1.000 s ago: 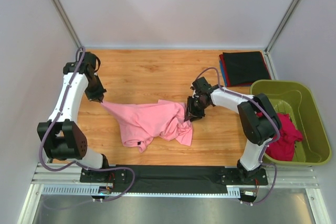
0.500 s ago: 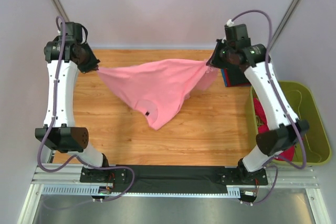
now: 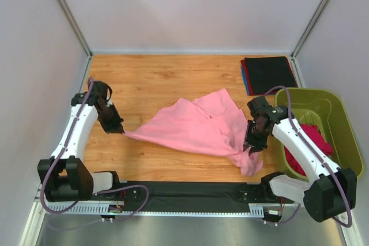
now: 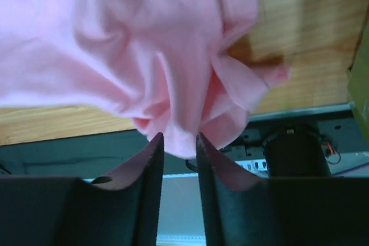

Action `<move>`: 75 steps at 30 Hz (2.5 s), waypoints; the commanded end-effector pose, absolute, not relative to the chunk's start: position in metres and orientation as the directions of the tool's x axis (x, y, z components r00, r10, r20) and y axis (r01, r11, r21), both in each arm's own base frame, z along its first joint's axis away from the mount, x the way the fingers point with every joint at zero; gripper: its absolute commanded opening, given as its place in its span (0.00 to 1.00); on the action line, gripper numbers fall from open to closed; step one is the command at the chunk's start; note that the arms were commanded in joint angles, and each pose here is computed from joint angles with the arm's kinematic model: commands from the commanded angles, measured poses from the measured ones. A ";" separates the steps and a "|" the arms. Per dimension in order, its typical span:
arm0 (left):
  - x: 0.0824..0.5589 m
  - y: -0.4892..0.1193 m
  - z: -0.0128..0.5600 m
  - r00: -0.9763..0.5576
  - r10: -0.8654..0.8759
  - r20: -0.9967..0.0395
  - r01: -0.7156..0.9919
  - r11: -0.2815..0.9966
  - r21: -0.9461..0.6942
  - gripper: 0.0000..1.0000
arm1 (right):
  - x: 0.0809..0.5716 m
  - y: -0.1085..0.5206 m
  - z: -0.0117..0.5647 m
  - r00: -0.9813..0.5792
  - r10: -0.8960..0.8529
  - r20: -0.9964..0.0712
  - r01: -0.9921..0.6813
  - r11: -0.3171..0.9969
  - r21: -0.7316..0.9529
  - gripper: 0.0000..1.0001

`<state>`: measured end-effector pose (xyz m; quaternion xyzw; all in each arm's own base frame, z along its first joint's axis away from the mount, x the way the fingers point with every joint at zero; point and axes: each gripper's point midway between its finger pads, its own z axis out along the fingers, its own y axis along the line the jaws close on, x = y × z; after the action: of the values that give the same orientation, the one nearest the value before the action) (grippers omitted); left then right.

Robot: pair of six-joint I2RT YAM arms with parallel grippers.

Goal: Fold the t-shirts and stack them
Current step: Flatten the tshirt out

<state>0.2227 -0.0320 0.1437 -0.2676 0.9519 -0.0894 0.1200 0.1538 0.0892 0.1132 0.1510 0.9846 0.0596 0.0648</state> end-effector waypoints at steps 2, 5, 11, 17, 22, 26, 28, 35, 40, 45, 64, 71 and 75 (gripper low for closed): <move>0.208 -0.056 0.096 -0.839 -0.542 -0.047 -0.501 0.804 -0.319 0.00 | 0.169 0.099 0.132 -0.926 0.313 -0.210 0.262 0.935 0.237 0.37; 0.200 -0.044 0.081 -0.841 -0.540 -0.030 -0.520 0.823 -0.229 0.00 | 0.207 0.109 0.148 -0.930 0.237 -0.281 0.169 0.954 0.247 0.41; 0.203 -0.020 0.087 -0.828 -0.554 -0.090 -0.545 0.832 -0.106 0.00 | 0.288 0.093 0.123 -0.924 0.246 -0.292 0.207 0.966 0.157 0.40; 0.206 0.005 0.096 -0.813 -0.555 -0.178 -0.565 0.825 0.004 0.00 | 0.356 0.090 0.103 -0.906 0.297 -0.303 0.259 0.952 0.162 0.42; 0.204 -0.001 0.093 -0.815 -0.558 -0.156 -0.562 0.827 -0.022 0.00 | 0.371 0.075 0.068 -0.881 0.426 -0.208 0.429 0.903 0.030 0.41; 0.202 -0.003 0.093 -0.815 -0.557 -0.161 -0.559 0.828 -0.037 0.00 | 0.371 0.071 0.063 -0.835 0.515 -0.195 0.527 0.850 -0.011 0.44; 0.201 -0.004 0.092 -0.814 -0.558 -0.161 -0.559 0.828 -0.043 0.00 | 0.368 0.066 0.062 -0.820 0.539 -0.192 0.557 0.829 -0.052 0.44; 0.202 -0.008 0.094 -0.811 -0.560 -0.171 -0.555 0.828 -0.079 0.00 | 0.362 0.064 0.048 -0.786 0.602 -0.144 0.618 0.777 -0.123 0.43; 0.199 -0.009 0.091 -0.814 -0.556 -0.167 -0.550 0.831 -0.083 0.00 | 0.360 0.065 0.041 -0.766 0.630 -0.130 0.643 0.754 -0.137 0.43; 0.199 -0.011 0.093 -0.815 -0.552 -0.174 -0.544 0.833 -0.097 0.00 | 0.363 0.065 0.038 -0.750 0.647 -0.138 0.661 0.737 -0.140 0.43; 0.201 -0.010 0.091 -0.819 -0.545 -0.183 -0.536 0.839 -0.098 0.00 | 0.369 0.063 0.032 -0.718 0.679 -0.153 0.696 0.697 -0.171 0.37; 0.201 -0.010 0.091 -0.818 -0.546 -0.182 -0.537 0.838 -0.099 0.00 | 0.368 0.064 0.029 -0.704 0.695 -0.147 0.710 0.682 -0.174 0.36; 0.202 -0.010 0.092 -0.819 -0.543 -0.186 -0.534 0.839 -0.101 0.00 | 0.368 0.064 0.028 -0.700 0.700 -0.144 0.714 0.679 -0.173 0.37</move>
<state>0.1987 -0.0112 0.0885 -0.2839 0.9545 -0.0182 0.0899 0.3622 0.0665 0.0291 0.3712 0.9230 -0.0978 0.0248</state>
